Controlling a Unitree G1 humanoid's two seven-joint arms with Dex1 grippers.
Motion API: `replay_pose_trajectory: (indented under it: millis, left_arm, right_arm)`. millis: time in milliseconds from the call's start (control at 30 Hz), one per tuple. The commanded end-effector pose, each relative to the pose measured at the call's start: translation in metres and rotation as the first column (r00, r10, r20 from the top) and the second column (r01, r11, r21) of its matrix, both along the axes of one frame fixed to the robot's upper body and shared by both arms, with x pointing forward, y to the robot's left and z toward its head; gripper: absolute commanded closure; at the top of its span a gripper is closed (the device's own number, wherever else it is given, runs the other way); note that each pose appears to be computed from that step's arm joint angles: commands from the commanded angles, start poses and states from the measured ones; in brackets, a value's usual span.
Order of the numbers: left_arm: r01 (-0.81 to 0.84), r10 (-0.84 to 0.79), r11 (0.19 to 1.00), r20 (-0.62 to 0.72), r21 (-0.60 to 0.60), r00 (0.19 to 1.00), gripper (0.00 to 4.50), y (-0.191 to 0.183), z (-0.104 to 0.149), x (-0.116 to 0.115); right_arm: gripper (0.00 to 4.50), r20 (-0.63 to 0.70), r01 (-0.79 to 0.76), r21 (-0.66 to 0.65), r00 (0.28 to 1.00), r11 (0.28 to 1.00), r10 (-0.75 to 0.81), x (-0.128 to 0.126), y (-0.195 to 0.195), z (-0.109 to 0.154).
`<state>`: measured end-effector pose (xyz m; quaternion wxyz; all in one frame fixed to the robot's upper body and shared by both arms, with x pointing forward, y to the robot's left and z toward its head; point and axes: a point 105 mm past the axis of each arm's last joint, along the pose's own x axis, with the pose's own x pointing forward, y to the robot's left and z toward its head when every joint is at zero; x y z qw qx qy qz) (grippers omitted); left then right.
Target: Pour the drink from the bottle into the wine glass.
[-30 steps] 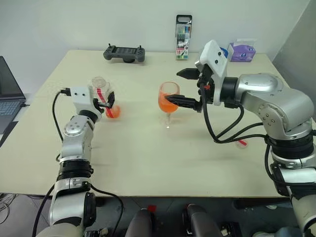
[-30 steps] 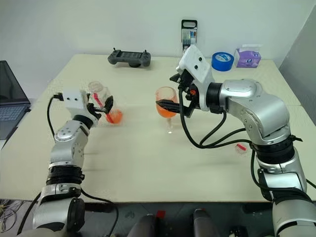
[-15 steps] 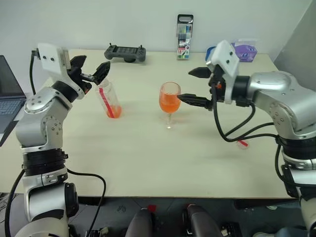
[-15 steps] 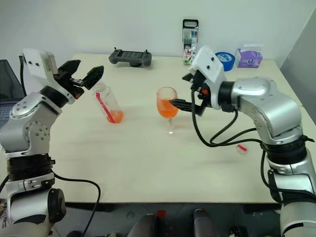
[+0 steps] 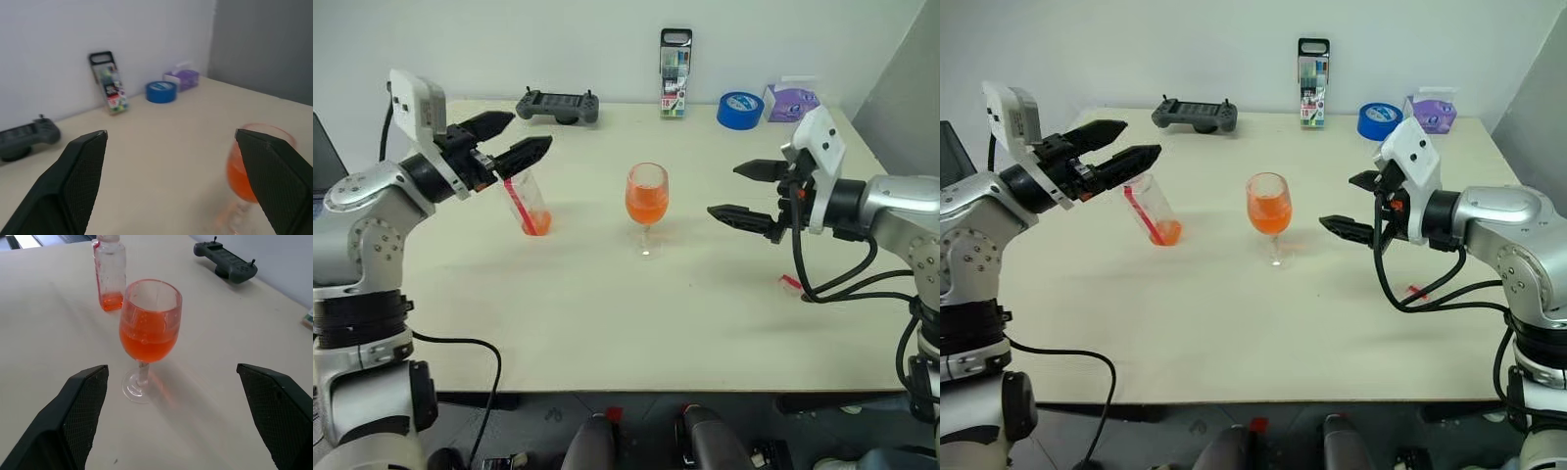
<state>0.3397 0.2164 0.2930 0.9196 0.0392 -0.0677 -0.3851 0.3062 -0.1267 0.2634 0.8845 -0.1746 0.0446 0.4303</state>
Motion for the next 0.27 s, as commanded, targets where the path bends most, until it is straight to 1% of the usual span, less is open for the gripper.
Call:
replay_pose_trajectory:
  millis: [33, 133, 200, 267]
  left_arm:
    - [0.138, -0.138, 0.99, -0.03, -0.008, 0.99, 0.03, 0.001, 0.011, -0.028]
    - [0.194, -0.196, 0.981, -0.088, -0.028, 0.977, 0.03, 0.004, 0.008, -0.039]
    - [0.194, -0.198, 0.98, -0.094, -0.048, 0.976, 0.03, 0.006, 0.007, -0.038]
    - [0.198, -0.203, 0.978, -0.082, -0.073, 0.976, 0.03, 0.005, 0.009, -0.037]
  right_arm:
    - [0.0, 0.049, 0.015, 0.031, 0.999, 0.999, -0.016, -0.011, -0.011, 0.014]
    - [0.0, 0.025, -0.005, 0.081, 1.0, 0.997, 0.003, -0.019, -0.015, 0.014]
    - [0.0, -0.017, -0.03, 0.084, 0.999, 0.996, 0.032, -0.026, -0.016, 0.008]
    - [0.0, -0.035, -0.027, 0.068, 0.999, 0.997, 0.029, -0.028, -0.018, 0.003]
